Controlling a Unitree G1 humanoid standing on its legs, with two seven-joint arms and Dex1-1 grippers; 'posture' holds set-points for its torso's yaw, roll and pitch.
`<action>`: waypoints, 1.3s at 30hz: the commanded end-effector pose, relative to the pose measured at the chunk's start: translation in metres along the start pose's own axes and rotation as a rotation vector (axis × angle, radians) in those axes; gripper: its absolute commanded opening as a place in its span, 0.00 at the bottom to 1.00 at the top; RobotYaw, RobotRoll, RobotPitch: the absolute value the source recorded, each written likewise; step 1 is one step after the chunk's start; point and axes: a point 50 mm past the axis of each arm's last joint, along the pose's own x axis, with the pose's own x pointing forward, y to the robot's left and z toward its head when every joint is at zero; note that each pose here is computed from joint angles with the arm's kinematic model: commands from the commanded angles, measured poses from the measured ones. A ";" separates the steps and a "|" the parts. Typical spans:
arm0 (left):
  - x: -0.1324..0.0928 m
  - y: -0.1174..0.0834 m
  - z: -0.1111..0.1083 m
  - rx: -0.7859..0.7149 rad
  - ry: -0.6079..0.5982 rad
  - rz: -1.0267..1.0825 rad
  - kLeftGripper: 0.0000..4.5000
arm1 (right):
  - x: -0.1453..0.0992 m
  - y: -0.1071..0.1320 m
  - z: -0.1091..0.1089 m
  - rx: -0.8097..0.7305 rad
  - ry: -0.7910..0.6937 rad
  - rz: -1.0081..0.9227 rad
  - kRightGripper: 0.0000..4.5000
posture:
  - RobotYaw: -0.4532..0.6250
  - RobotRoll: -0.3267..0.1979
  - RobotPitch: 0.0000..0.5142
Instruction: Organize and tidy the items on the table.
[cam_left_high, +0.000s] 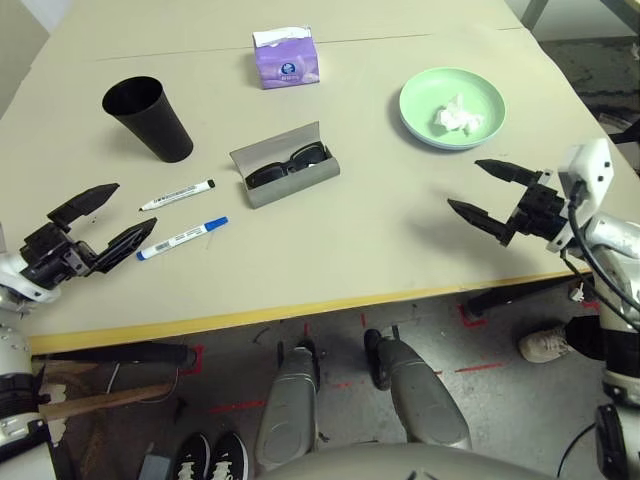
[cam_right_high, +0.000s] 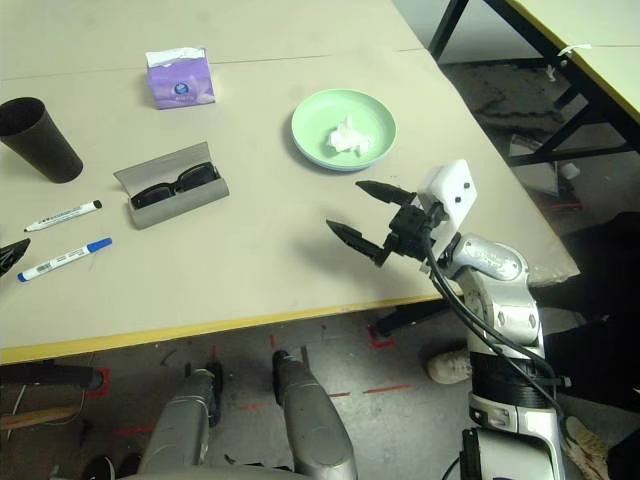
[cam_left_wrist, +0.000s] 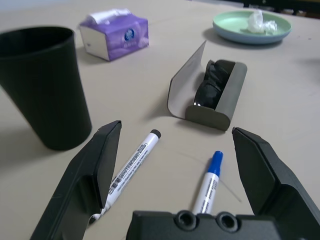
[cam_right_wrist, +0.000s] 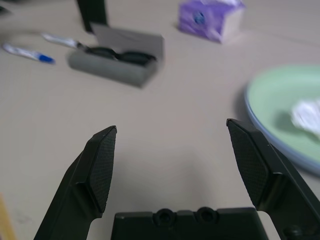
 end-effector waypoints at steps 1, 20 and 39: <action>0.001 -0.001 -0.007 -0.018 0.029 -0.007 1.00 | -0.003 0.008 0.004 0.023 -0.016 0.103 0.99 | 0.21 0.62 0.54; 0.036 0.001 -0.008 -0.001 0.093 -0.075 1.00 | -0.019 0.029 0.003 0.068 0.013 0.442 0.99 | 0.19 0.62 0.54; 0.072 -0.005 -0.012 -0.039 0.042 -0.036 0.19 | -0.018 0.023 0.000 0.040 0.037 0.377 1.00 | 0.17 0.62 0.55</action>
